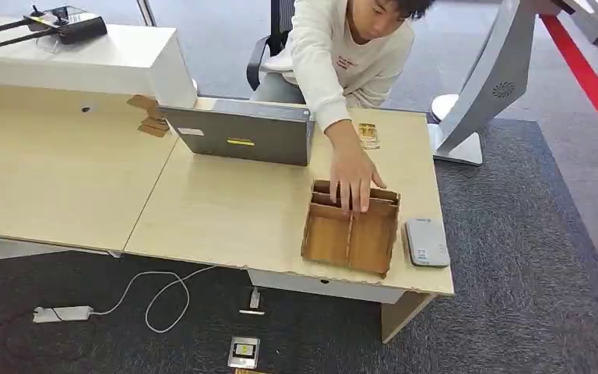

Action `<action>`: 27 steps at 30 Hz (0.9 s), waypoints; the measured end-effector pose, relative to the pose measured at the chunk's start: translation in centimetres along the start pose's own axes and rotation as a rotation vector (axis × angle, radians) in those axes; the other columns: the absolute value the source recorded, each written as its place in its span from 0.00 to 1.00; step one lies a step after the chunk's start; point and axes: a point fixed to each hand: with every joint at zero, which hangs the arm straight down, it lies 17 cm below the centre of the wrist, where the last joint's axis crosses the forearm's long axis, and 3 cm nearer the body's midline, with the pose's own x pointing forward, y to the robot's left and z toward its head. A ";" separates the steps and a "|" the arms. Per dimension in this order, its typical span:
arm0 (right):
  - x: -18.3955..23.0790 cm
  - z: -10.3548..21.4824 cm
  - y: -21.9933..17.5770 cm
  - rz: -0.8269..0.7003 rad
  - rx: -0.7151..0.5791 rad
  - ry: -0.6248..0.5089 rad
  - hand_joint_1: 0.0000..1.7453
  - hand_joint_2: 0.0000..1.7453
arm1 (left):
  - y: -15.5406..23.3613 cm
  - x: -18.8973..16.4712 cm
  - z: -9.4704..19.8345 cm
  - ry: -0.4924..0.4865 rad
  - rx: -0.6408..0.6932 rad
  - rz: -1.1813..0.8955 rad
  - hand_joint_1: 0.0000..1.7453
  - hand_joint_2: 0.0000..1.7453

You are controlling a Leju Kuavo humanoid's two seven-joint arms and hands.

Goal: Pass the card to the sensor for recognition and then transmit it.

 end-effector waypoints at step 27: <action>1.6 0.7 3.8 -0.021 0.068 -0.005 0.00 1.00 | -0.3 -0.6 0.1 0.035 -0.013 -0.010 0.00 0.00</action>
